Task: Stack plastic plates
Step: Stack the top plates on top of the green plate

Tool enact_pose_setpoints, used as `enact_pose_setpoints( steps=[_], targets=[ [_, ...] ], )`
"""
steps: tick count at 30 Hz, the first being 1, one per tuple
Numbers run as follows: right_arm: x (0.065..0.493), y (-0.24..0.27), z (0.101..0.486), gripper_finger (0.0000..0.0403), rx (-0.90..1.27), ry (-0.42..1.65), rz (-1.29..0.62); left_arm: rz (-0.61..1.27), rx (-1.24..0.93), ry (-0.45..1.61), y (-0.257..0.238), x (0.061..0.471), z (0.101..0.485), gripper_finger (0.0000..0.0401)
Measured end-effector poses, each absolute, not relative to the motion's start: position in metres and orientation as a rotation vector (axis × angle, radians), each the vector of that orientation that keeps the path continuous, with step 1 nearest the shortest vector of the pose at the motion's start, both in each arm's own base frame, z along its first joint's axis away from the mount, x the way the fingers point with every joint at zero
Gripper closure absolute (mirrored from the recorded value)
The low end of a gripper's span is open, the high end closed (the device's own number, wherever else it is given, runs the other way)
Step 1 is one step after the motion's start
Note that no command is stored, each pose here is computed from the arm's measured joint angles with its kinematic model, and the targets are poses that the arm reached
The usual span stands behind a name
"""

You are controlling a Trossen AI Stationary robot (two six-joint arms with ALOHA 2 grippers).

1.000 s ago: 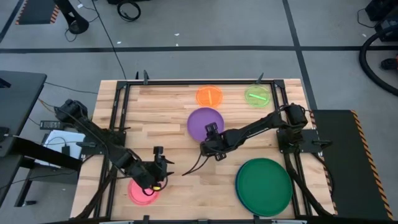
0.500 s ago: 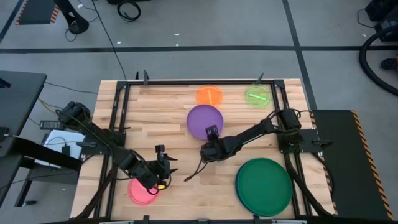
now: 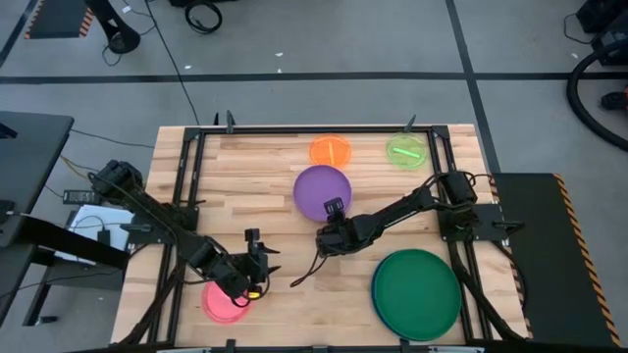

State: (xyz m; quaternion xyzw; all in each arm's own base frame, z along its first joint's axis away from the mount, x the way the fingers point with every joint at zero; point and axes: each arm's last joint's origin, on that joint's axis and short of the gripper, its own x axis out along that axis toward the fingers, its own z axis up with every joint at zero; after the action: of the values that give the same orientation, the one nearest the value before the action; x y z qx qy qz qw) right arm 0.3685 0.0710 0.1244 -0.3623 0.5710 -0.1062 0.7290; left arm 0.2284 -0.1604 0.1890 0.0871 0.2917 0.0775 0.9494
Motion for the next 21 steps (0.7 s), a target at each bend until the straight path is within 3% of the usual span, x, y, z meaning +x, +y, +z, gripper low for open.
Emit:
enact_pose_setpoints(
  steps=[3,9,15,21],
  targets=[
    [0.368,0.071,0.127,0.0355,-0.799,1.253,-0.231,0.160,0.178,0.592,-0.160,0.228,0.189,0.0211],
    [0.362,0.081,0.146,0.0357,-0.857,1.295,-0.215,0.154,0.177,0.571,-0.165,0.226,0.190,0.0211],
    [0.342,0.119,0.201,0.0357,-0.928,1.376,-0.277,0.095,0.185,0.541,-0.181,0.215,0.192,0.0211],
    [0.294,0.171,0.259,0.0357,-0.739,1.410,-0.289,0.037,0.183,0.486,-0.199,0.202,0.196,0.0211]
  ],
)
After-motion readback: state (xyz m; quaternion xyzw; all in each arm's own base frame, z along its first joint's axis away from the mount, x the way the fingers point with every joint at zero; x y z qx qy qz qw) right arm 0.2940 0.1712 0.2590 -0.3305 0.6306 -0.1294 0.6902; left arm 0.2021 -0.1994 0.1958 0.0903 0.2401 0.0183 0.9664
